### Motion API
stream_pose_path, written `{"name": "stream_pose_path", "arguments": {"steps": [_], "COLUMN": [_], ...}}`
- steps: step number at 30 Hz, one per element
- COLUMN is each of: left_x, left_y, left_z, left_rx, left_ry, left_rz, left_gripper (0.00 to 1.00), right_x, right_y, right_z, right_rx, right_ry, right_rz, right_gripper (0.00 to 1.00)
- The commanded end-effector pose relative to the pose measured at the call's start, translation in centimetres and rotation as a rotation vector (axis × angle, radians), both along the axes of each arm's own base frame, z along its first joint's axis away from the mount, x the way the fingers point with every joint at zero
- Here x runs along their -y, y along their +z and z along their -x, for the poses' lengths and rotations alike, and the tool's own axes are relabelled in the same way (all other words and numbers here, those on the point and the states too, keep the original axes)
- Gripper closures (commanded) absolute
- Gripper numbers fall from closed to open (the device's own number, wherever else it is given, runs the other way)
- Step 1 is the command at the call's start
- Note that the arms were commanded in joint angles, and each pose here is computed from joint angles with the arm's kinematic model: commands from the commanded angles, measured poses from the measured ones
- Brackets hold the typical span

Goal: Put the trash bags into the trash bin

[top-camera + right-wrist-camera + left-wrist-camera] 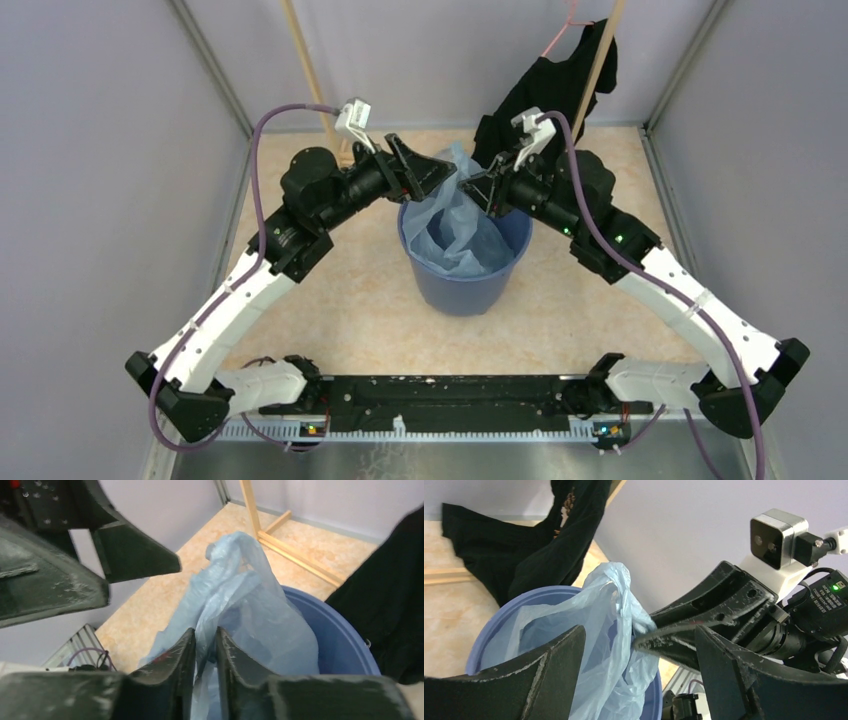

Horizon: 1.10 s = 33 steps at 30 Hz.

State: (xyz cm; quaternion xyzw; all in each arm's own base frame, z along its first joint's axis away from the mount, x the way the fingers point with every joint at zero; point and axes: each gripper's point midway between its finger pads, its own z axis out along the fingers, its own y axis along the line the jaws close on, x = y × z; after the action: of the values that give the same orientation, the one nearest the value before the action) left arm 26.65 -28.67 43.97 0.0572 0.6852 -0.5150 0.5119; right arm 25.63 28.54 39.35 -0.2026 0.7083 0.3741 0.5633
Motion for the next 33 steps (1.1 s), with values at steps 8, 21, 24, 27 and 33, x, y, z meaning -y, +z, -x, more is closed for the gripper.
{"name": "stream_pose_path", "arguments": {"steps": [8, 21, 24, 27, 33], "left_x": [-0.1, 1.4, 1.9, 1.9, 3.0], "left_y": [-2.4, -4.8, -4.6, -4.0, -4.0], "left_z": [0.8, -2.0, -2.6, -2.4, -1.6], "left_rx": [0.048, 0.012, 0.011, 0.032, 0.031], "left_ry": [-0.049, -0.030, -0.026, -0.027, -0.078], "left_rz": [-0.123, -0.239, -0.247, -0.234, -0.198], "left_gripper": [0.19, 0.41, 0.54, 0.45, 0.31], "right_x": [1.2, 2.0, 2.1, 2.6, 2.9], "right_y": [2.8, 4.8, 4.9, 4.5, 4.6], "right_z": [0.1, 1.4, 1.6, 1.6, 1.6], "right_rx": [0.079, 0.115, 0.115, 0.112, 0.122], "right_ry": [-0.056, -0.037, -0.033, -0.050, -0.060], "right_rz": [-0.078, -0.110, -0.106, -0.089, -0.088], "right_gripper": [1.00, 1.00, 1.00, 1.00, 1.00]}}
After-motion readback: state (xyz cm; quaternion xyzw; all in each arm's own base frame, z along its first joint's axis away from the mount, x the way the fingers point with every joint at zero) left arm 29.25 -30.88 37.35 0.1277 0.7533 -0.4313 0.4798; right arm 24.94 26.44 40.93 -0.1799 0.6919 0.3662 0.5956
